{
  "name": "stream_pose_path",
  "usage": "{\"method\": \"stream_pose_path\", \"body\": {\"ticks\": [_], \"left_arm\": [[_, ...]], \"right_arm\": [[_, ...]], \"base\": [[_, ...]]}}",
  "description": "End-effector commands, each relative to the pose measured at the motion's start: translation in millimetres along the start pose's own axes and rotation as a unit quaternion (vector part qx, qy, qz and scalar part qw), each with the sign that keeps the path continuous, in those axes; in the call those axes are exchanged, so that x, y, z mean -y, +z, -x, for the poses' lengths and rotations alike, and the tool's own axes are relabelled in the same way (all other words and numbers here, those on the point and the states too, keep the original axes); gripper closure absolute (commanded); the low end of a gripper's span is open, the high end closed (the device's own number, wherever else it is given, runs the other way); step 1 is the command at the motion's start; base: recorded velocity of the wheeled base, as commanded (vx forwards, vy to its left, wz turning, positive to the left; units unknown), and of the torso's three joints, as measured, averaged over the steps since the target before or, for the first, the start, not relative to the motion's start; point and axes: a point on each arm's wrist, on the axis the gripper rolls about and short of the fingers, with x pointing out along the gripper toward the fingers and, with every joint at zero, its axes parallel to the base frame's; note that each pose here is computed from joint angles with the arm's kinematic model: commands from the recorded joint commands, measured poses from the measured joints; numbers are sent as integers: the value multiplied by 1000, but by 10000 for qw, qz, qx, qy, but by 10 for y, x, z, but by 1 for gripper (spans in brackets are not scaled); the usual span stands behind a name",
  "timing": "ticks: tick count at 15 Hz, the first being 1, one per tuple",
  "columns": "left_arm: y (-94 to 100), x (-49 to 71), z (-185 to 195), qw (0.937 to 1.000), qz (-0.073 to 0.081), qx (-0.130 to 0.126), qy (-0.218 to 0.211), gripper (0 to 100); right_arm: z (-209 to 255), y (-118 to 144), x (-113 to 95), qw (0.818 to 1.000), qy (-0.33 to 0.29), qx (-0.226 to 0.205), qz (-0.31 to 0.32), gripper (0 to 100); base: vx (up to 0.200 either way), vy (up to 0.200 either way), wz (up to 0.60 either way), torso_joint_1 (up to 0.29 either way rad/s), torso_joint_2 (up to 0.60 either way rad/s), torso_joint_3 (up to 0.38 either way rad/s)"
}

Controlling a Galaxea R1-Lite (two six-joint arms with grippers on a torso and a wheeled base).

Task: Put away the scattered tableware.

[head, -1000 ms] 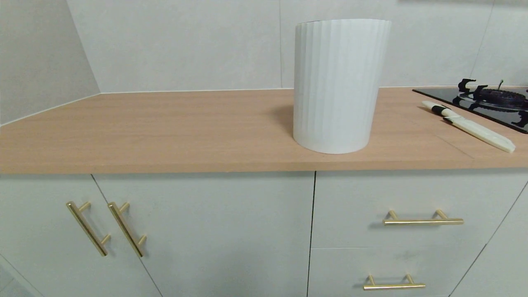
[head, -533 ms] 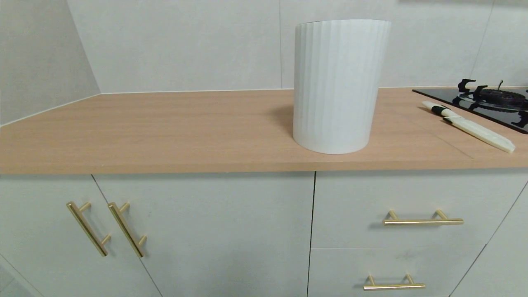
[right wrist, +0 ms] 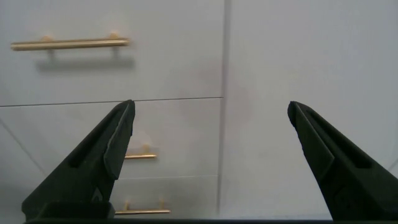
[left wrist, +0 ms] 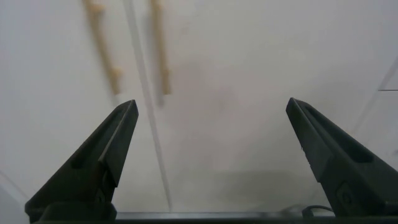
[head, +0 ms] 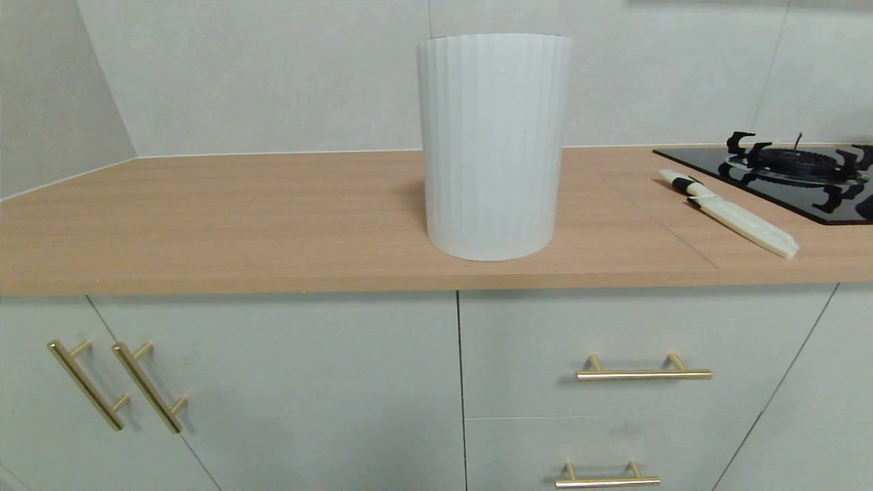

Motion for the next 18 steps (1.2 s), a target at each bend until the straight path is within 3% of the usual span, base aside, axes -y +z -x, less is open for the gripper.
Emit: {"method": "stream_pose_path", "body": {"ticks": [1, 18], "left_arm": [[0, 0, 0, 10000, 7, -1, 4, 0], [0, 0, 0, 10000, 7, -1, 4, 0]], "right_arm": [[-1, 1, 0, 10000, 4, -6, -2, 0], [-1, 1, 0, 10000, 4, -6, -2, 0]], "base": [[0, 0, 0, 0, 0, 0], [0, 0, 0, 2, -10, -8]]}}
